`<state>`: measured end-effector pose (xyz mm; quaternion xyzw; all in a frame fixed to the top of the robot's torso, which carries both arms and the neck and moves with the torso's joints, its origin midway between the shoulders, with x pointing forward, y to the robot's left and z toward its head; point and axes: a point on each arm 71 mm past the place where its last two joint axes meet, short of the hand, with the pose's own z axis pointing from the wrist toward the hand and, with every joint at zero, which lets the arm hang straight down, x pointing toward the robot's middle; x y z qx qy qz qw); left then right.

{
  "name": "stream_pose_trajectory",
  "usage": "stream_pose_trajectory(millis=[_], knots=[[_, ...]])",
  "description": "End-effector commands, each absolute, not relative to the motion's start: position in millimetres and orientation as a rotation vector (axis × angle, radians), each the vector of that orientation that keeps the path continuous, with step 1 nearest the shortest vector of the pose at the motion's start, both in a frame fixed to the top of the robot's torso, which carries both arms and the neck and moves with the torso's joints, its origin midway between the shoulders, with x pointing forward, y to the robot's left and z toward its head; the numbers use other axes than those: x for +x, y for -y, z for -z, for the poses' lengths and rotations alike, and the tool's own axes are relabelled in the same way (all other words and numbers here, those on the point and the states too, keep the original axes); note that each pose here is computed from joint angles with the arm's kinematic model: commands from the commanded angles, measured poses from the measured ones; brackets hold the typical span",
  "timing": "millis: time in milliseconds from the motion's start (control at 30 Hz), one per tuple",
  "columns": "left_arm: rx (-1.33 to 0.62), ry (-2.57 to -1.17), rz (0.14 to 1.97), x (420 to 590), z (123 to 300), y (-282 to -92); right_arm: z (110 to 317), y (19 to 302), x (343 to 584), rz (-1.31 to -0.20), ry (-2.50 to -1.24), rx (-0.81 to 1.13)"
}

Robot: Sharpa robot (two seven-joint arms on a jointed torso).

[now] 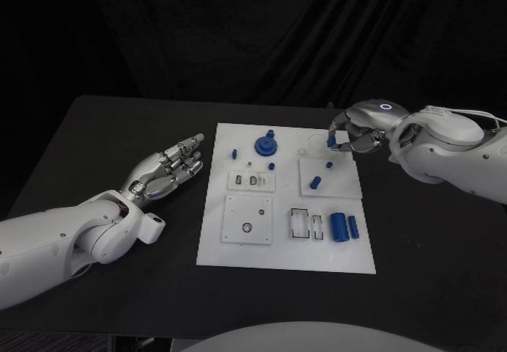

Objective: Assemble the parts on the task board

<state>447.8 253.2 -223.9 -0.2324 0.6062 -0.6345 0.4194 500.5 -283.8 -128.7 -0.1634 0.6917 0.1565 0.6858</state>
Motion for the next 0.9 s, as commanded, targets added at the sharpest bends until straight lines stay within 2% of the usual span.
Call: stream_pose_trajectory(millis=[33, 233, 500, 900], knots=[[-0.504, -1.393, 1.700, 444.0, 214.2, -250.7, 118.4, 268.8, 497.0, -0.379, -1.491, -0.366], [-0.502, -1.395, 1.705, 444.3, 214.4, -248.5, 117.9, 234.5, 491.2, -0.436, -1.528, -0.428], [-0.501, -1.396, 1.708, 445.2, 214.7, -247.5, 140.9, 191.5, 484.6, -0.510, -1.602, -0.507], [-0.501, -1.399, 1.710, 446.0, 215.2, -246.6, 158.5, 157.5, 484.0, -0.546, -1.649, -0.555]])
